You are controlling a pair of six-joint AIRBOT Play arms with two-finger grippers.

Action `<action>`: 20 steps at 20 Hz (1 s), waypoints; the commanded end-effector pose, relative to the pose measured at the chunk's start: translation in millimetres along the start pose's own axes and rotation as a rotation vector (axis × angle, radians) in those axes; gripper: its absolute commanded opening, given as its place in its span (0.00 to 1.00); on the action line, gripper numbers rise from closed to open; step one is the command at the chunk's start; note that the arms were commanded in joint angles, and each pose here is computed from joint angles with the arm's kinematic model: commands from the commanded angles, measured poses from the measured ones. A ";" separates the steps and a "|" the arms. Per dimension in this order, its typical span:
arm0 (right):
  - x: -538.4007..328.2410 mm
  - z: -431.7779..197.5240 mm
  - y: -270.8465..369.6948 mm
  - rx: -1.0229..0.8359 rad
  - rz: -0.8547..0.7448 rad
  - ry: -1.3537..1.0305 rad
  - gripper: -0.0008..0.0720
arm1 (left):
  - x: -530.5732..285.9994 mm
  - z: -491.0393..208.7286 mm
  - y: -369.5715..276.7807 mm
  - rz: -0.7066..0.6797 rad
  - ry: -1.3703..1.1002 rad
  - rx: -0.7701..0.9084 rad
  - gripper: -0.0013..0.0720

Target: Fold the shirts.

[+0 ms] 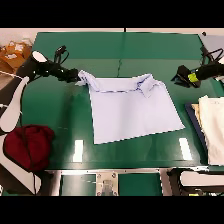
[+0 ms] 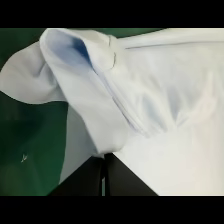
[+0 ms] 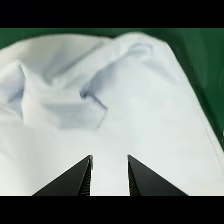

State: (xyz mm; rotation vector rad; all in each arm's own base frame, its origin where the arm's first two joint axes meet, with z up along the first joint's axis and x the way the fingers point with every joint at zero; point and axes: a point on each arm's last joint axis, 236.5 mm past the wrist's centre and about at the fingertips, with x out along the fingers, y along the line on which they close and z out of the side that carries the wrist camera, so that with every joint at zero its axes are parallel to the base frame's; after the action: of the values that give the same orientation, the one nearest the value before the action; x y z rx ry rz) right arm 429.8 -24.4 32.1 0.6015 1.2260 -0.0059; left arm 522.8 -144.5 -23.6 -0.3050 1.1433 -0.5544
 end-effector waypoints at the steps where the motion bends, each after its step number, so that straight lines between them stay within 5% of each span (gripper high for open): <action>1: -2.9 -96.8 -16.3 0.056 -0.058 0.152 0.42 | 1.2 -10.4 6.6 0.024 0.044 0.018 0.04; 4: 38.4 -215.1 5.8 0.078 0.000 0.320 0.61 | 0.9 -15.6 4.7 0.016 0.066 0.018 0.04; 7: 82.8 -303.1 39.4 0.116 0.109 0.413 0.61 | 0.5 -21.7 2.4 0.006 0.091 0.017 0.04; 14: 137.0 -328.5 94.5 0.149 0.194 0.298 0.61 | -3.0 -28.9 3.9 0.018 0.128 0.034 0.04; 16: 146.2 -313.1 98.8 0.140 0.190 0.265 0.42 | -6.9 -37.4 14.1 0.056 0.166 0.050 0.04; 17: 147.5 -301.1 102.4 0.101 0.203 0.241 0.08 | -12.8 -42.3 20.7 0.074 0.188 0.045 0.04; 20: 130.5 -254.3 91.9 0.008 0.202 0.233 0.03 | -55.3 -56.9 58.6 0.180 0.243 -0.004 0.04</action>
State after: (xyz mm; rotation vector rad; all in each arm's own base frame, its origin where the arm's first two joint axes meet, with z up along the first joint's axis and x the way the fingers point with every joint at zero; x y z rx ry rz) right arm 261.3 224.7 -105.7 0.8134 1.3959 0.1959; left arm 486.5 -105.3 -33.9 -0.1856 1.3095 -0.5276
